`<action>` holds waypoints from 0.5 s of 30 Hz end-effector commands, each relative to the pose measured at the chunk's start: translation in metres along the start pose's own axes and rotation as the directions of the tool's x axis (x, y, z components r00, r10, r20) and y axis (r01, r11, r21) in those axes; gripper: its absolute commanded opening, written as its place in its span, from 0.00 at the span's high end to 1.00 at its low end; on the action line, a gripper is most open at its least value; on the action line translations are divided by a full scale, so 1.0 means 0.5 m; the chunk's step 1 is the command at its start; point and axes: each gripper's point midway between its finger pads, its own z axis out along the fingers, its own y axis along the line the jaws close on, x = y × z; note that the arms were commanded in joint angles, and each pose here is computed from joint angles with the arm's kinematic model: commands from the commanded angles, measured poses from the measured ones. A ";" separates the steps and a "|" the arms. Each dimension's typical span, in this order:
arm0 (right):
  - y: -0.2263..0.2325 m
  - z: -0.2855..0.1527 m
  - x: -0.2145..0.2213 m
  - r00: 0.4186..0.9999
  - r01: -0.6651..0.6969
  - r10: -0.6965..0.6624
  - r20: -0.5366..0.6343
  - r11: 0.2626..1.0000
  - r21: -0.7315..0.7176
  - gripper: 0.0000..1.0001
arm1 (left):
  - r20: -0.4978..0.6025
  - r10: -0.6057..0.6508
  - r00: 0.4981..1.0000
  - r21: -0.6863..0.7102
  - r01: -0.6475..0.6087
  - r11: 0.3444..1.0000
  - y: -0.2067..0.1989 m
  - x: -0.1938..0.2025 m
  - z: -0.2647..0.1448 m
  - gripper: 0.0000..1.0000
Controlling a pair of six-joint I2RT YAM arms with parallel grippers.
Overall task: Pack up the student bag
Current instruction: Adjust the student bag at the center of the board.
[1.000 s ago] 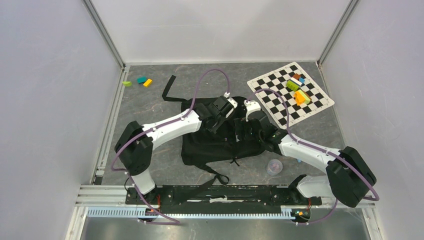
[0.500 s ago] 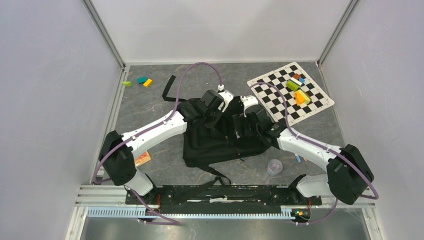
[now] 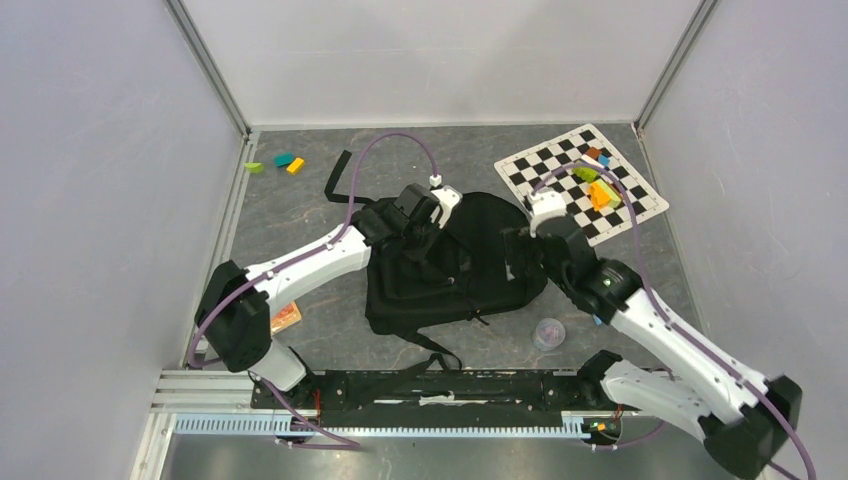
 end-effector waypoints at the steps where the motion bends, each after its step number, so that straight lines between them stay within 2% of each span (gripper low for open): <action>1: -0.069 -0.045 0.153 0.985 -0.045 0.068 -0.160 0.989 0.138 0.02 | 0.100 -0.048 0.994 0.038 0.044 0.998 -0.012 -0.044 -0.038 0.98; 5: -0.083 -0.067 0.265 0.950 -0.075 0.122 -0.288 0.983 0.170 0.02 | 0.109 -0.046 0.993 0.026 0.043 0.999 -0.006 -0.046 -0.046 0.98; 9: -0.085 -0.082 0.341 0.909 -0.095 0.162 -0.384 0.978 0.188 0.02 | 0.124 -0.043 0.991 0.016 0.042 0.999 -0.001 -0.048 -0.055 0.98; 15: -0.035 -0.083 0.399 0.871 -0.186 0.200 -0.449 0.980 0.075 0.02 | 0.126 -0.036 0.991 -0.009 0.037 0.999 0.008 -0.047 -0.058 0.98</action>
